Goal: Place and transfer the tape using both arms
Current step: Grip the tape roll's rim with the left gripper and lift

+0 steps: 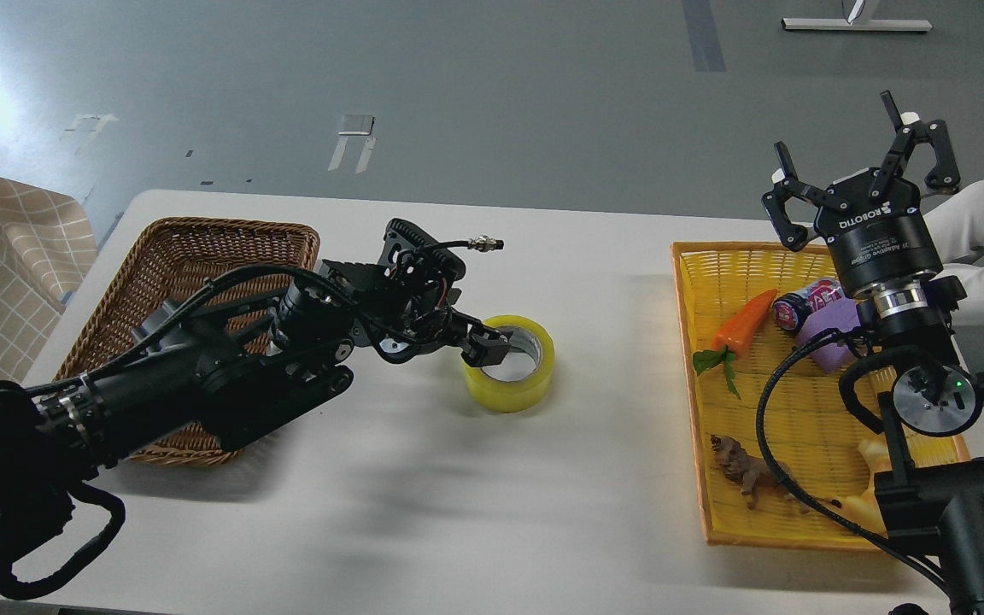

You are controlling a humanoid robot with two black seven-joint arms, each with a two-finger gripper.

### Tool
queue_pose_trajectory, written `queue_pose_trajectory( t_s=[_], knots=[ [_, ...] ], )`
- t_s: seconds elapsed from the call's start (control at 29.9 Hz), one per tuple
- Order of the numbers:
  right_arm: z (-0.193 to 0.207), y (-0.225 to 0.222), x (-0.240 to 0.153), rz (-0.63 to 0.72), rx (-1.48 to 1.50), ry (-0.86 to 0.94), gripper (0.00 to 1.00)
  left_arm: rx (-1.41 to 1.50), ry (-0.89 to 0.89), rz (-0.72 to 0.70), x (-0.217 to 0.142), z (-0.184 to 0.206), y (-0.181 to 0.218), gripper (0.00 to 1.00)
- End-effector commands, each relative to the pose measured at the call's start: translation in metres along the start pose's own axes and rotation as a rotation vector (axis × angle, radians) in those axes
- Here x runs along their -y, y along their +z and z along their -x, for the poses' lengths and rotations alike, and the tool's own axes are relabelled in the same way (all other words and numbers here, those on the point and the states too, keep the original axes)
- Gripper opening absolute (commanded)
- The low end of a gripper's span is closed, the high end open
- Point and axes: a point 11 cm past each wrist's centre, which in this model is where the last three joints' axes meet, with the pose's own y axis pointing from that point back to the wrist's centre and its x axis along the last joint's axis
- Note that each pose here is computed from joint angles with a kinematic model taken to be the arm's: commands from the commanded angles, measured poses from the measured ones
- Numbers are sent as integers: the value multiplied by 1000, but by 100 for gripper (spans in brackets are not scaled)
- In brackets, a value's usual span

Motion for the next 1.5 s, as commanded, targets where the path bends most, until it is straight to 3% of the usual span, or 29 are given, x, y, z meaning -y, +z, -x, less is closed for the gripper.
queue_pose_trajectory(
  t_s=[0.0,0.5,0.84,0.97,1.0,1.04,1.14,1.27,1.47],
  knots=[
    [0,0,0,0,0,0,99,-3,-3,-2,1,1,-1,88],
    [0,0,0,-2,0,0,99,-8,-39,-13,9,12,-2,74],
    [0,0,0,-3,0,0,99,2,-61,-15,11,19,-1,69],
    [0,0,0,-3,0,0,99,5,-64,-18,12,20,-1,58],
    [0,0,0,-3,0,0,99,6,-65,-17,12,20,-1,53],
    [0,0,0,-3,0,0,99,6,-65,-16,12,20,-1,42],
    [0,0,0,-4,0,1,99,4,-67,-17,12,21,-2,34],
    [0,-1,0,-5,0,0,99,5,-66,-12,12,20,-2,0],
    [0,-1,0,-5,0,0,99,8,-63,28,13,18,5,0]
  ],
)
